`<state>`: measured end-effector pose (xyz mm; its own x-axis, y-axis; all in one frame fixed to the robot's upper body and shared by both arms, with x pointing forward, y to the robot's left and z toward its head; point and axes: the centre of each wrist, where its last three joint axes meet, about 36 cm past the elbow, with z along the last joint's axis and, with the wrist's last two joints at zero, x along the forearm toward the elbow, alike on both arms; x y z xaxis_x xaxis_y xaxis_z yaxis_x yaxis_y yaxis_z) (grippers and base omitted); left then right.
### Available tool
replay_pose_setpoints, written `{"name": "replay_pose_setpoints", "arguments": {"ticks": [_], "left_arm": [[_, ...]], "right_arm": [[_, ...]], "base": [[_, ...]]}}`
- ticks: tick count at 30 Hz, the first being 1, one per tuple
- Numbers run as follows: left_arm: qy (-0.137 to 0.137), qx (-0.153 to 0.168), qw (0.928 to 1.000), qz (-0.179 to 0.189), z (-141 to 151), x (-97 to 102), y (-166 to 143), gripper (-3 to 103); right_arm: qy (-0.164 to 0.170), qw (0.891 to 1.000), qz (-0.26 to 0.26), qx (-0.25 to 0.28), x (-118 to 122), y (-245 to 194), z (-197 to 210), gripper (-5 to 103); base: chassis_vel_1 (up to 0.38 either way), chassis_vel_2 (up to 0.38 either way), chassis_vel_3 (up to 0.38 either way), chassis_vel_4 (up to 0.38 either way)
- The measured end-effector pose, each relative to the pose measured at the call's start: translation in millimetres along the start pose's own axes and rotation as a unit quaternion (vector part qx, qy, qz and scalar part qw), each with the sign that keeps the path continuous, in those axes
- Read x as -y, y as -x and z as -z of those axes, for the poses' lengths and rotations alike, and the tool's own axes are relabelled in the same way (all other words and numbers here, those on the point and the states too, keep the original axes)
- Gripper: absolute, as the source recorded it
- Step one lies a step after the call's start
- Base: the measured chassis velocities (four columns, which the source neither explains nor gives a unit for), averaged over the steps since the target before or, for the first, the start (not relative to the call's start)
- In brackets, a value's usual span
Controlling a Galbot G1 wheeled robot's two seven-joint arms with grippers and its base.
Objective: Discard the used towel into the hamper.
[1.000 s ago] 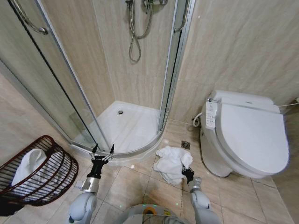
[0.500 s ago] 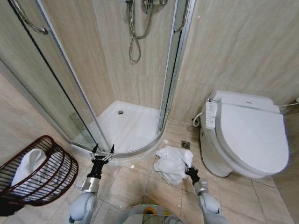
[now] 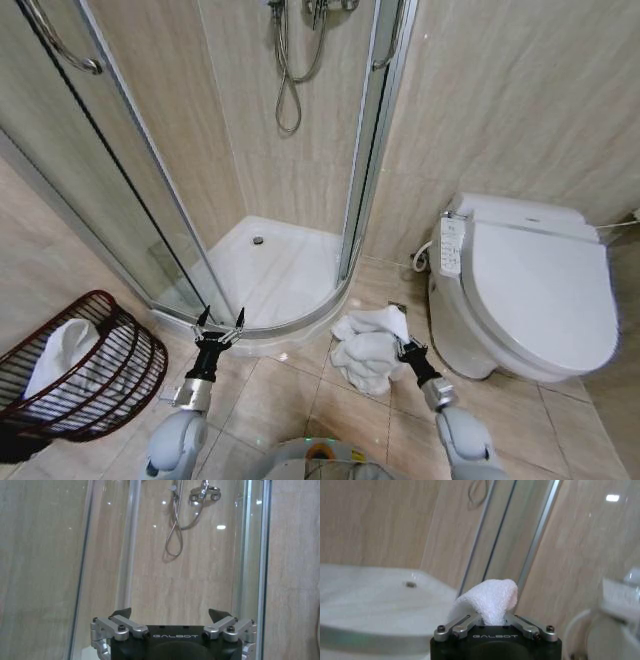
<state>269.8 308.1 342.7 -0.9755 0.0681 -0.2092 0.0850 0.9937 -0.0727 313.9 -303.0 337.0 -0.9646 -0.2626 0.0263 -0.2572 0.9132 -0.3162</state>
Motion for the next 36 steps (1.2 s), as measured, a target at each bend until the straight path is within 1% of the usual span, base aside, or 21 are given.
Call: {"name": "replay_pose_setpoints", "arguments": {"ticks": [1, 2, 5, 6, 7, 13, 14, 17, 18, 21, 23, 25, 27, 30, 31, 34, 36], "left_arm": [[0.0, 0.001, 1.0, 0.0, 0, -0.1, 0, 100], [0.0, 0.001, 1.0, 0.0, 0, -0.1, 0, 100], [-0.002, 0.003, 1.0, 0.001, 0, -0.2, 0, 100], [-0.002, 0.003, 1.0, 0.001, 0, -0.2, 0, 100], [-0.002, 0.004, 1.0, 0.001, 0, -0.3, 0, 100], [-0.002, 0.005, 1.0, 0.004, -1, -3.7, -1, 100], [-0.002, 0.005, 1.0, 0.004, -1, -3.7, -1, 100], [-0.002, 0.005, 1.0, 0.004, -1, -4.9, 0, 100], [-0.002, 0.005, 1.0, 0.004, -1, -4.9, 0, 100], [-0.001, 0.006, 1.0, 0.003, -1, -5.8, 1, 100], [0.0, 0.005, 1.0, 0.002, -1, -6.0, 1, 100], [0.002, 0.006, 1.0, -0.001, 0, -6.3, 2, 100], [0.002, 0.006, 1.0, -0.001, 0, -6.0, 2, 100], [0.002, 0.007, 1.0, -0.003, 0, -4.2, 4, 100], [0.002, 0.007, 1.0, -0.003, 0, -4.2, 4, 100], [0.003, 0.006, 1.0, -0.003, 0, -2.2, 4, 100], [0.003, 0.006, 1.0, -0.003, -1, -2.1, 3, 100]], "right_arm": [[-0.004, 1.0, -0.001, 0.008, 2, 1, 11, 5], [-0.004, 1.0, -0.001, 0.008, 2, 1, 11, 5], [-0.012, 1.0, -0.002, 0.024, 6, 3, 36, 5], [-0.012, 1.0, -0.002, 0.024, 6, 3, 36, 5], [-0.014, 0.999, -0.002, 0.029, 7, 3, 44, 5], [-0.012, 0.999, -0.004, 0.05, 16, 4, 82, 5], [-0.012, 0.999, -0.004, 0.05, 16, 4, 82, 5], [-0.028, 0.997, 0.009, 0.064, 25, 5, 102, 5], [-0.028, 0.997, 0.009, 0.064, 25, 5, 102, 5], [-0.045, 0.996, 0.028, 0.071, 34, 5, 117, 5], [-0.049, 0.996, 0.031, 0.073, 37, 4, 121, 5], [-0.053, 0.995, 0.036, 0.079, 42, 4, 133, 5], [-0.052, 0.994, 0.037, 0.084, 44, 3, 141, 5], [-0.049, 0.992, 0.03, 0.108, 50, 4, 165, 5], [-0.049, 0.992, 0.03, 0.108, 50, 4, 165, 5], [-0.035, 0.991, 0.021, 0.131, 58, 5, 190, 5], [-0.03, 0.99, 0.018, 0.135, 59, 5, 196, 5]], "base": [[0.0, 0.0, 0.0, 0.0], [0.0, 0.0, 0.0, 0.0], [0.0, 0.0, 0.0, 0.0], [0.0, 0.0, 0.0, 0.0], [0.0, 0.0, 0.0, 0.0], [0.0, 0.0, 0.0, 0.0], [0.0, 0.0, 0.0, 0.0], [0.0, 0.0, 0.0, 0.0], [0.0, 0.0, 0.0, 0.0], [0.0, 0.0, 0.0, 0.0], [0.0, 0.0, 0.0, 0.0], [0.0, 0.0, 0.0, 0.0], [0.0, 0.0, 0.0, 0.0], [0.0, 0.0, 0.0, 0.0], [0.0, 0.0, 0.0, 0.0], [0.0, 0.0, 0.0, 0.0], [0.0, 0.0, 0.0, 0.0]]}}
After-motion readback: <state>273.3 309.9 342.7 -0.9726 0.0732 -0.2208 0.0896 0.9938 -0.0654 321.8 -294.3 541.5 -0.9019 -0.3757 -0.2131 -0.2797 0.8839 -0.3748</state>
